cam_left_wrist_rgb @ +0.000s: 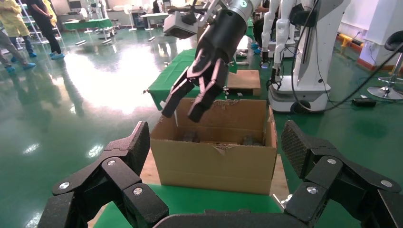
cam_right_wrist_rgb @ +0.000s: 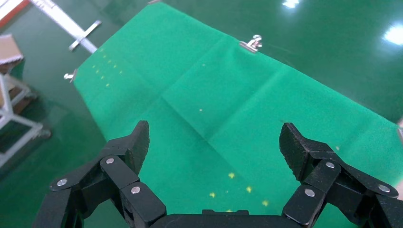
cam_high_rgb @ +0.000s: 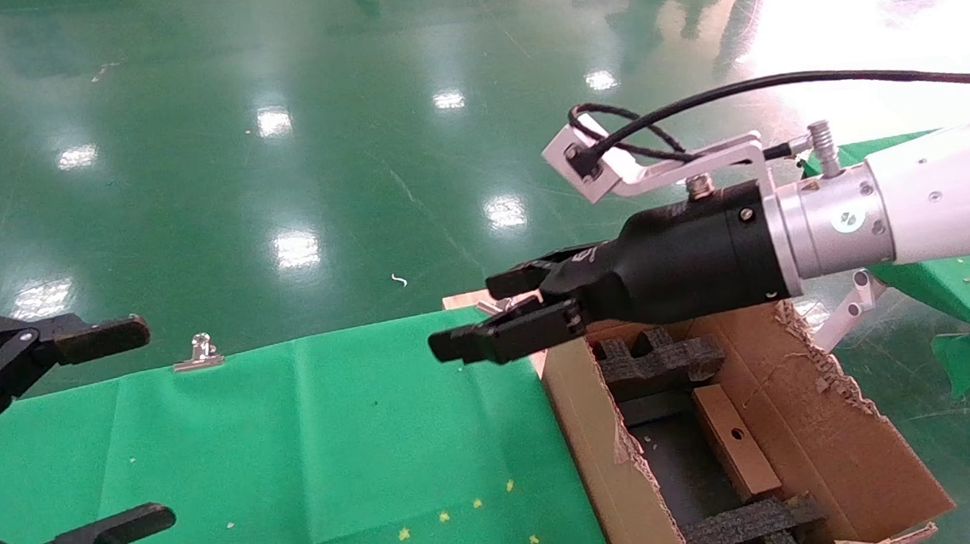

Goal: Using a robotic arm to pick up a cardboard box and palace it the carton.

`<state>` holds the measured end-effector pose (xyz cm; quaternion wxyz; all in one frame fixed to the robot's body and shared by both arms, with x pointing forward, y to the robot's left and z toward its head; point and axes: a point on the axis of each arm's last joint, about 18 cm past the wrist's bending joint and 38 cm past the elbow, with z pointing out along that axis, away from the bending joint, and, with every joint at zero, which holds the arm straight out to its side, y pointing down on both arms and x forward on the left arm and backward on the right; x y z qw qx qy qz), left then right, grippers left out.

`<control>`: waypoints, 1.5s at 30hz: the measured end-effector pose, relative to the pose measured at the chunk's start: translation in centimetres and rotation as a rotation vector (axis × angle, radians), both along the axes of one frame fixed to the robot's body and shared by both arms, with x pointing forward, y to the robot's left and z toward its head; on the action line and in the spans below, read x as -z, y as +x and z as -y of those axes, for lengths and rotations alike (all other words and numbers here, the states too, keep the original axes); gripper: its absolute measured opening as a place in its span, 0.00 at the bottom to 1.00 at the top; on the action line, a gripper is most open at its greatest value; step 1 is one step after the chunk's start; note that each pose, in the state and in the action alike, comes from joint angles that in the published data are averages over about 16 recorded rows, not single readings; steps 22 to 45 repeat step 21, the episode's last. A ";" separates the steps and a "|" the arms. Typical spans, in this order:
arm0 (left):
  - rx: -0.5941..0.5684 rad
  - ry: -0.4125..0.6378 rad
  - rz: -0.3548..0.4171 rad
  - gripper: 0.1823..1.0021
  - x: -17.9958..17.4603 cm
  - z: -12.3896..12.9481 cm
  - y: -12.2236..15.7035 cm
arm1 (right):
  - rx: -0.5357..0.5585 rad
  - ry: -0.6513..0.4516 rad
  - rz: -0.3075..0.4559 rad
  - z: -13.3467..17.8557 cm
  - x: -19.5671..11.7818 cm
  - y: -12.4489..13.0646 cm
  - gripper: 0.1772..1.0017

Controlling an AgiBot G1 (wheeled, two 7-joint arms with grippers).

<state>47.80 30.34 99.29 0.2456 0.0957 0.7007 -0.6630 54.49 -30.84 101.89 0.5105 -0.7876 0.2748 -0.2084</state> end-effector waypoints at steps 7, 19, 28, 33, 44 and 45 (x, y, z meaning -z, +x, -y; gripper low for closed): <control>0.000 0.000 0.000 1.00 0.0 0.0 0.0 | -0.127 0.000 0.053 -1.4 0.3 -0.7 1.00; 0.000 0.000 0.000 1.00 0.0 0.0 0.0 | -0.285 0.019 0.145 -2.6 0.6 -1.9 1.00; 0.000 0.000 0.000 1.00 0.0 0.0 0.0 | -0.300 0.022 0.156 -2.7 0.7 -2.1 1.00; 0.000 0.000 0.000 1.00 0.0 0.0 0.0 | -0.300 0.022 0.156 -2.7 0.7 -2.1 1.00; 0.000 0.000 0.000 1.00 0.0 0.0 0.0 | -0.300 0.022 0.156 -2.7 0.7 -2.1 1.00; 0.000 0.000 0.000 1.00 0.0 0.0 0.0 | -0.300 0.022 0.156 -2.7 0.7 -2.1 1.00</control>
